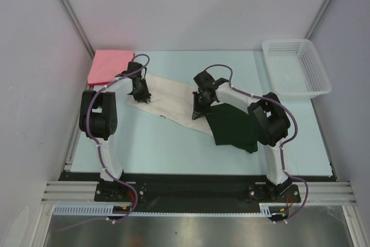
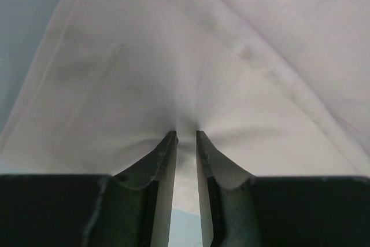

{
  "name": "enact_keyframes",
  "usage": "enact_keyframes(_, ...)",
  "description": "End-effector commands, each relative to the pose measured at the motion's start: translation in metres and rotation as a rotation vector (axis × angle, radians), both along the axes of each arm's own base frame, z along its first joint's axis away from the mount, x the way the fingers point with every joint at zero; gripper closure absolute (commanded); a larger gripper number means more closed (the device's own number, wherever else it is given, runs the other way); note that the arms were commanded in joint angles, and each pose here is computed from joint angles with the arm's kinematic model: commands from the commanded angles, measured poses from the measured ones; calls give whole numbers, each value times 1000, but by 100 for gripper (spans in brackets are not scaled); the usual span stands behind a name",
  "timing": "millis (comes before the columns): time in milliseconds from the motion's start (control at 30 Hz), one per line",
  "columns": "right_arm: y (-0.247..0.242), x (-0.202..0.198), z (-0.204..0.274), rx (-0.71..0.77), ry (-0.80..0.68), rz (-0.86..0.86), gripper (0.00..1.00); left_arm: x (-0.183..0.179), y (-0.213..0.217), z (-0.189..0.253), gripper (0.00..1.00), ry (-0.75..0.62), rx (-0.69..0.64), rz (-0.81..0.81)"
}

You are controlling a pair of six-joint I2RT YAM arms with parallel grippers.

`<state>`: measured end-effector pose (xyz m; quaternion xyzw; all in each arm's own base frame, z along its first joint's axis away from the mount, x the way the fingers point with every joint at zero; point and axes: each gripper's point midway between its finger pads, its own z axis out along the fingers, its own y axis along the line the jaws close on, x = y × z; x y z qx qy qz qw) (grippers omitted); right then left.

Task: Fold and stack the t-shirts
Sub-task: Fold the tshirt

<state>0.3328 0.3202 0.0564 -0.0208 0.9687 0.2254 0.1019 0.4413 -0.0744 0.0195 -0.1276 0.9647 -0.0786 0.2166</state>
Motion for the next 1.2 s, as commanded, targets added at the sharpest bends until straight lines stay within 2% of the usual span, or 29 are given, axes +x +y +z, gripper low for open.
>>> enact_keyframes(0,-9,22,-5,-32,-24,-52,86,-34,32,-11,74,94,100,37)
enact_keyframes(133,-21,35,-12,-72,-45,-71,85,-42,36,-7,74,82,99,51)
enact_keyframes(533,-51,77,-17,-233,-148,-161,86,-35,41,2,75,39,119,57)
enact_keyframes(667,-44,76,-9,-172,-119,-135,86,-34,35,11,76,20,93,32)
enact_keyframes(733,-36,68,17,-102,-132,-104,82,-35,30,20,75,-14,72,13)
enact_keyframes(767,-36,65,31,-83,-151,-101,80,-36,22,27,73,-33,48,-9)
enact_keyframes(800,-40,59,39,-73,-155,-97,69,-38,18,43,68,-78,29,-17)
enact_keyframes(833,-48,59,71,-39,-204,-111,65,-38,8,52,66,-104,7,-25)
enact_keyframes(900,-62,45,83,-27,-173,-111,52,-42,-12,78,56,-168,-47,-61)
enact_keyframes(1000,-108,25,97,-15,-112,-160,48,-54,-61,102,47,-220,-141,-159)
enact_keyframes(1033,-124,9,82,-38,-62,-165,47,-60,-89,117,46,-260,-192,-217)
enact_keyframes(1067,-146,5,98,-19,-97,-210,45,-65,-107,122,44,-270,-239,-256)
enact_keyframes(1133,-172,-20,82,-26,-36,-246,44,-91,-164,131,44,-251,-413,-390)
enact_keyframes(1167,-192,-26,94,15,-55,-302,44,-102,-180,129,44,-227,-455,-425)
